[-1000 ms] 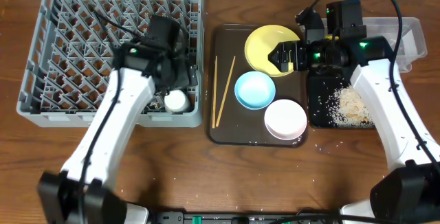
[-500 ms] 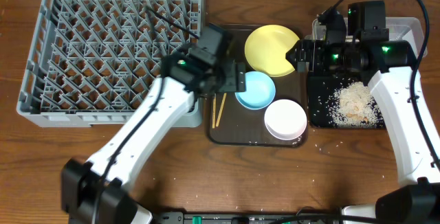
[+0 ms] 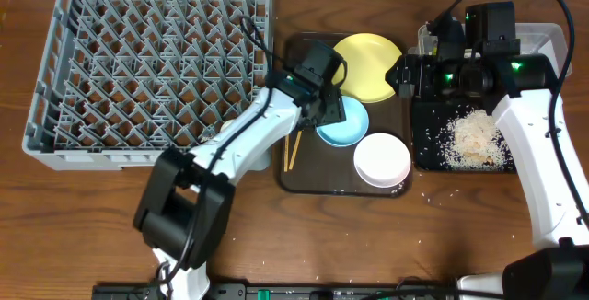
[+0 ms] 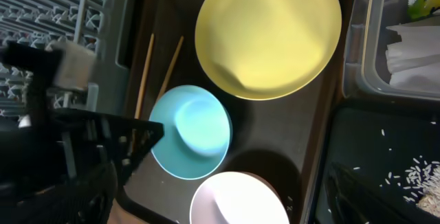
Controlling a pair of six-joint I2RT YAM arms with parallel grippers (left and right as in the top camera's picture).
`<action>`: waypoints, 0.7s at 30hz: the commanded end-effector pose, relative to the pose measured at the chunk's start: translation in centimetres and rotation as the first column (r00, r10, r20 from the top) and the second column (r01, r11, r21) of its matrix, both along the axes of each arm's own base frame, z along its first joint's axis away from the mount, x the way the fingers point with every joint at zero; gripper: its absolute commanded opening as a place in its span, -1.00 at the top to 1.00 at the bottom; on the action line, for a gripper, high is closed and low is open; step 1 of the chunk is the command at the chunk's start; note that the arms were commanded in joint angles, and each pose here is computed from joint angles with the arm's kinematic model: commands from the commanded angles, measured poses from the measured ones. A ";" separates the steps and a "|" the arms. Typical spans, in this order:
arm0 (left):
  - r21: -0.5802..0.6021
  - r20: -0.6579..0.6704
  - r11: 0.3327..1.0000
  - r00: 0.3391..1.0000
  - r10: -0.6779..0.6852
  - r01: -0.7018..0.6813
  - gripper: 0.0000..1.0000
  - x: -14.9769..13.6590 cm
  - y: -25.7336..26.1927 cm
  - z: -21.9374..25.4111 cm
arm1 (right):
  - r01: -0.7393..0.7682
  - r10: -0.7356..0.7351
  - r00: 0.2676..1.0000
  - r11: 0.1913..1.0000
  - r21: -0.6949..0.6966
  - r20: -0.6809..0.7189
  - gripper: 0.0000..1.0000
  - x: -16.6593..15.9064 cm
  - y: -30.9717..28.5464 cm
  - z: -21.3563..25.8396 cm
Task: Sort waste into correct bins and load items into the dishwasher
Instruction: 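Move the left gripper from the rack to the blue bowl, then grasp the blue bowl rim with the left gripper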
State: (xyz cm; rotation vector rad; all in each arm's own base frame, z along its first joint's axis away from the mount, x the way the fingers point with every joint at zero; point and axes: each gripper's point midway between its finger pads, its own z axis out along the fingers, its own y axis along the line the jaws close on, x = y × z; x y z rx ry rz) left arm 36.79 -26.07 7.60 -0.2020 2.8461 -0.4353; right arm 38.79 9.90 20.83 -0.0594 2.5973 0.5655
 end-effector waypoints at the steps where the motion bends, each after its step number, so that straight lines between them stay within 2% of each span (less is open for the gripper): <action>1: 0.061 -0.019 0.997 0.999 0.051 -0.049 -0.30 0.1 0.7 -2.1 | 0.014 -0.014 1.000 1.000 0.003 0.009 -0.88 0.0 -0.2 0.5; 8: 0.090 -0.049 0.992 0.994 0.095 -0.090 -0.13 0.1 1.0 -4.0 | 0.017 -0.017 1.000 1.000 -0.003 0.010 -0.88 0.0 -0.3 0.5; 13: 0.088 -0.045 0.992 0.995 0.095 -0.090 0.14 0.1 0.8 -4.2 | 0.022 -0.021 1.000 1.000 -0.010 0.011 -0.87 0.0 -0.4 0.4; 21: 0.112 -0.039 0.989 0.994 0.099 -0.094 0.20 -0.6 0.2 -5.4 | 0.021 -0.021 1.000 1.000 -0.010 0.010 -0.87 0.0 -0.4 0.4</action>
